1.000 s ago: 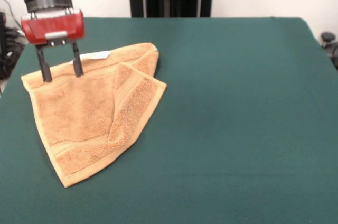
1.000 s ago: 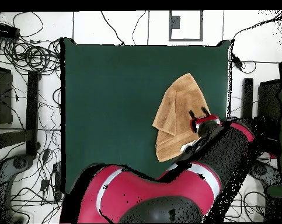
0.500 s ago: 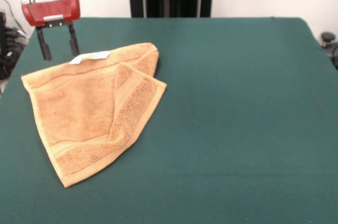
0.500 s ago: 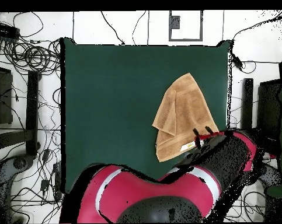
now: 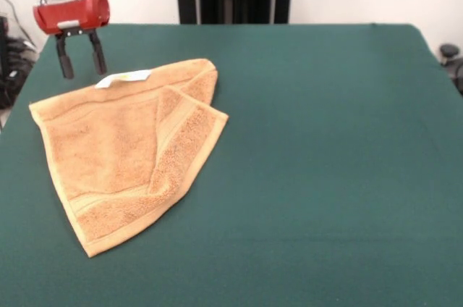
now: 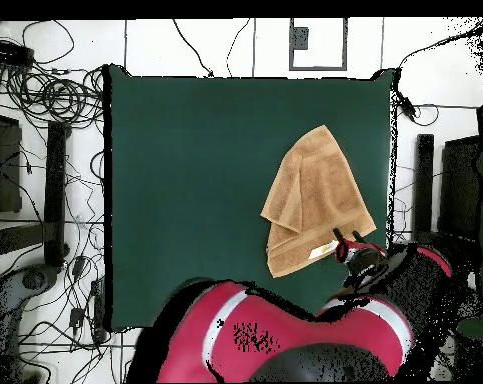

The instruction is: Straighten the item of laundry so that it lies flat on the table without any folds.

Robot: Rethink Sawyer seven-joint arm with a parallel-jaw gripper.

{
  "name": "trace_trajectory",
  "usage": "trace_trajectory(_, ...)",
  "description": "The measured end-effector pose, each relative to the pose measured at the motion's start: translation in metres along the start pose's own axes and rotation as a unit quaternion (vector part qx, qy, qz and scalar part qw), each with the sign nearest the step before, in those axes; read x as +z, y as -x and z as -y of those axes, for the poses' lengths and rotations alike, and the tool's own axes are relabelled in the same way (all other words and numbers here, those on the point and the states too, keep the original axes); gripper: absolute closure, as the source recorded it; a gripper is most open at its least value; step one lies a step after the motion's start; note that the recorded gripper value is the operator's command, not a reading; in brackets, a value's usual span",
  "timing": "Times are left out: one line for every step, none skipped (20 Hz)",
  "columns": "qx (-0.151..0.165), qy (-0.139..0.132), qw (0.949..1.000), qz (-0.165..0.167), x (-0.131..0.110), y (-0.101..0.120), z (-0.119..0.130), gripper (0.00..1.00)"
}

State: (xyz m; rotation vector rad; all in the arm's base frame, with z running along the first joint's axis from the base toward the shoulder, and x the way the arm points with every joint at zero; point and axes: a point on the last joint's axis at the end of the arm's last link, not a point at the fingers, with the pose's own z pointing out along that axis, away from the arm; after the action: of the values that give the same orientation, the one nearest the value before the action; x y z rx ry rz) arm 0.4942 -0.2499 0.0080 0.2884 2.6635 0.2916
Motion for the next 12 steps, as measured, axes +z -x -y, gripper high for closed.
trace_trajectory(0.012, 0.001, 0.9999, 0.005, 0.001, -0.002, 0.002, 0.0)
trace_trajectory(0.041, 0.004, 0.999, 0.019, 0.002, -0.007, 0.007, 0.0)
trace_trajectory(0.049, 0.004, 0.9986, 0.022, 0.002, -0.009, 0.008, 0.0)
trace_trajectory(0.055, 0.004, 0.9982, 0.023, 0.002, -0.011, 0.009, 0.0)
trace_trajectory(0.057, 0.004, 0.9981, 0.024, 0.002, -0.012, 0.01, 0.0)
trace_trajectory(0.063, 0.005, 0.9977, 0.024, 0.002, -0.016, 0.008, 0.0)
trace_trajectory(0.066, 0.006, 0.9975, 0.024, 0.002, -0.017, 0.006, 0.0)
trace_trajectory(0.068, 0.006, 0.9973, 0.026, 0.003, -0.018, 0.004, 0.0)
trace_trajectory(0.07, 0.007, 0.9971, 0.028, 0.003, -0.018, 0.002, 0.0)
trace_trajectory(0.079, 0.008, 0.9961, 0.038, 0.001, -0.015, -0.007, 0.0)
trace_trajectory(0.081, 0.01, 0.9958, 0.042, -0.001, -0.014, -0.013, 0.0)
trace_trajectory(0.083, 0.011, 0.9954, 0.046, -0.003, -0.012, -0.018, 0.0)
